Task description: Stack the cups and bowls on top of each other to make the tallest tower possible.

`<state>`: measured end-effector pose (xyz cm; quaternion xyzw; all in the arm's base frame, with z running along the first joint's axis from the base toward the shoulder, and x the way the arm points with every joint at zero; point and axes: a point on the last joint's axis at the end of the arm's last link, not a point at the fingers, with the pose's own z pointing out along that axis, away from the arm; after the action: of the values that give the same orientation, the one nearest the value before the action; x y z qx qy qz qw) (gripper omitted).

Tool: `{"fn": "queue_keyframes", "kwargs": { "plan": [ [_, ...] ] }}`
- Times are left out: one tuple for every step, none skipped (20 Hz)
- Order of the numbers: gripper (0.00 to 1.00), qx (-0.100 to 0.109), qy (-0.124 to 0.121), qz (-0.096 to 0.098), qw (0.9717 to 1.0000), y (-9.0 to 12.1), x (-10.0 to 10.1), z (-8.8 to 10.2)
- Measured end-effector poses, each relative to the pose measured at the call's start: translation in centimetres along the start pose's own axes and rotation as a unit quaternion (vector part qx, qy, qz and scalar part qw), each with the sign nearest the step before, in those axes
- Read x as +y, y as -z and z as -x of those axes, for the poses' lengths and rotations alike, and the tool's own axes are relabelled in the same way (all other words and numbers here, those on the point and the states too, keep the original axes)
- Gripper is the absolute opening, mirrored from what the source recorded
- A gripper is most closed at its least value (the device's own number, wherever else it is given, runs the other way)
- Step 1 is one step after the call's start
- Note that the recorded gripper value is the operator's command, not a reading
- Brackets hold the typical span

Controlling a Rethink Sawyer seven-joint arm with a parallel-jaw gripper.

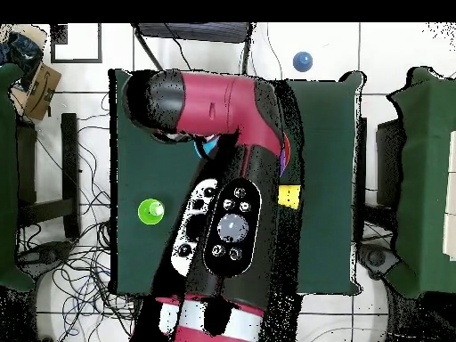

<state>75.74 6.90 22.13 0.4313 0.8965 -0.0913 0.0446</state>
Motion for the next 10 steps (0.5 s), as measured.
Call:
{"fn": "queue_keyframes", "kwargs": {
  "plan": [
    [0.0,-0.002,0.005,-0.001,1.0,0.2,0.7,0.5],
    [0.0,-0.003,0.006,-0.001,1.0,0.2,1.0,0.7],
    [0.0,-0.003,0.007,-0.002,1.0,0.3,1.2,0.8],
    [0.0,-0.003,0.009,-0.003,1.0,0.3,1.4,1.0],
    [0.0,-0.005,0.011,-0.005,0.9999,0.3,1.7,1.2],
    [0.0,-0.005,0.012,-0.005,0.9999,0.3,1.9,1.3],
    [0.0,-0.007,0.014,-0.007,0.9999,0.2,2.2,1.6],
    [0.0,-0.007,0.015,-0.007,0.9998,0.2,2.4,1.8],
    [0.0,-0.007,0.017,-0.007,0.9998,0.2,2.6,2.0],
    [0.0,-0.006,0.018,-0.006,0.9998,0.1,2.8,2.3]
  ]
}}
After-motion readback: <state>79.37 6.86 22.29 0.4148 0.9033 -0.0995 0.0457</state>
